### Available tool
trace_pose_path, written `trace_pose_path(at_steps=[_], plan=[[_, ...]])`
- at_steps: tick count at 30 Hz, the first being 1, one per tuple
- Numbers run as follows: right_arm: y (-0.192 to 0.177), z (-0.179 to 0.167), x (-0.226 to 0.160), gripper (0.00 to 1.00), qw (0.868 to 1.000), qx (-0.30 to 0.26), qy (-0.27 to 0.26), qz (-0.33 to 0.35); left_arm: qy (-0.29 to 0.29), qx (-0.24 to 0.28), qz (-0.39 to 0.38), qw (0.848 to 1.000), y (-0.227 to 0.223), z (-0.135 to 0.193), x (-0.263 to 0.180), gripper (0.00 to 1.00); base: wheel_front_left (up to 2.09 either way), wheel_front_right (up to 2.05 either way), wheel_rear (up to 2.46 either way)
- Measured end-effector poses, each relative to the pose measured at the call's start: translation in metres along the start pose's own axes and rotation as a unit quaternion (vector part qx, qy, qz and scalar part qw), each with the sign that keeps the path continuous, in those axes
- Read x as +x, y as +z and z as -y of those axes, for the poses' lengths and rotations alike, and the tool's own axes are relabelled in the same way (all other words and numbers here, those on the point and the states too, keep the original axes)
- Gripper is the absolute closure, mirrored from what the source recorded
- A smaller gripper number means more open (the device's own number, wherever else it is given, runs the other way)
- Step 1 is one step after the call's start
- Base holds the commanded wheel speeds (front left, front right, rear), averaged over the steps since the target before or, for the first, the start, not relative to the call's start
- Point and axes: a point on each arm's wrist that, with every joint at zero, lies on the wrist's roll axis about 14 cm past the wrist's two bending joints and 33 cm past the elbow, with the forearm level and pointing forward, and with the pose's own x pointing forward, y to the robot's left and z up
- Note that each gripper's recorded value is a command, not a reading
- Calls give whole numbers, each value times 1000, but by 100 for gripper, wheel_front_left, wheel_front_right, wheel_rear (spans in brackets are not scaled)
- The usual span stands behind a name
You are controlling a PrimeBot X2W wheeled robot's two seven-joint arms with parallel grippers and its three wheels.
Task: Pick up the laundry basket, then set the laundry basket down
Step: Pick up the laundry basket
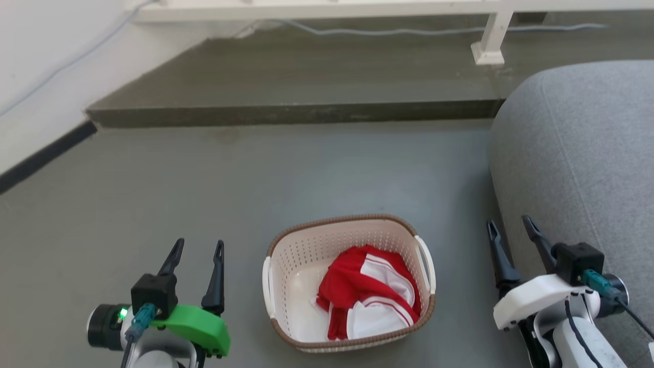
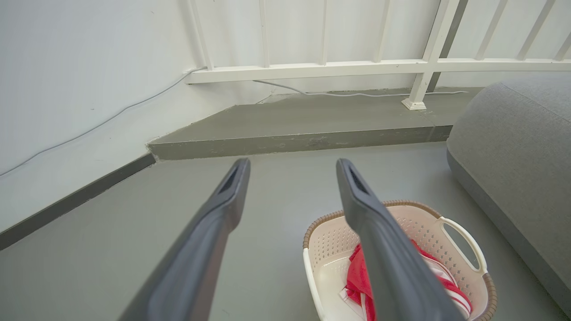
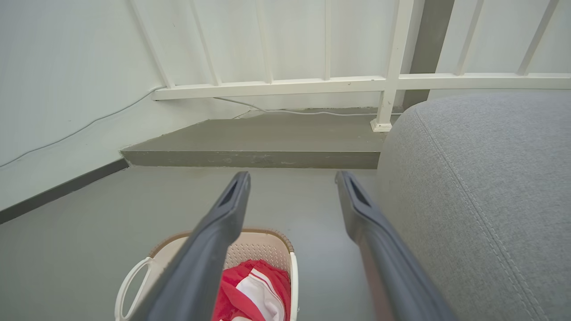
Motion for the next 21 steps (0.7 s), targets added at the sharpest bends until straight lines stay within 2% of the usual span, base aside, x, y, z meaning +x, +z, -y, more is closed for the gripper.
trace_pose_path(at_steps=[12, 21], plan=[[-31, 11, 34, 0, 999, 5, -13, -46, -27, -10, -47, 998, -32, 5, 38, 0, 0, 0, 0], [-51, 8, 70, 0, 998, 6, 0, -68, -53, -23, -105, 993, -69, 10, 67, 0, 0, 0, 0]])
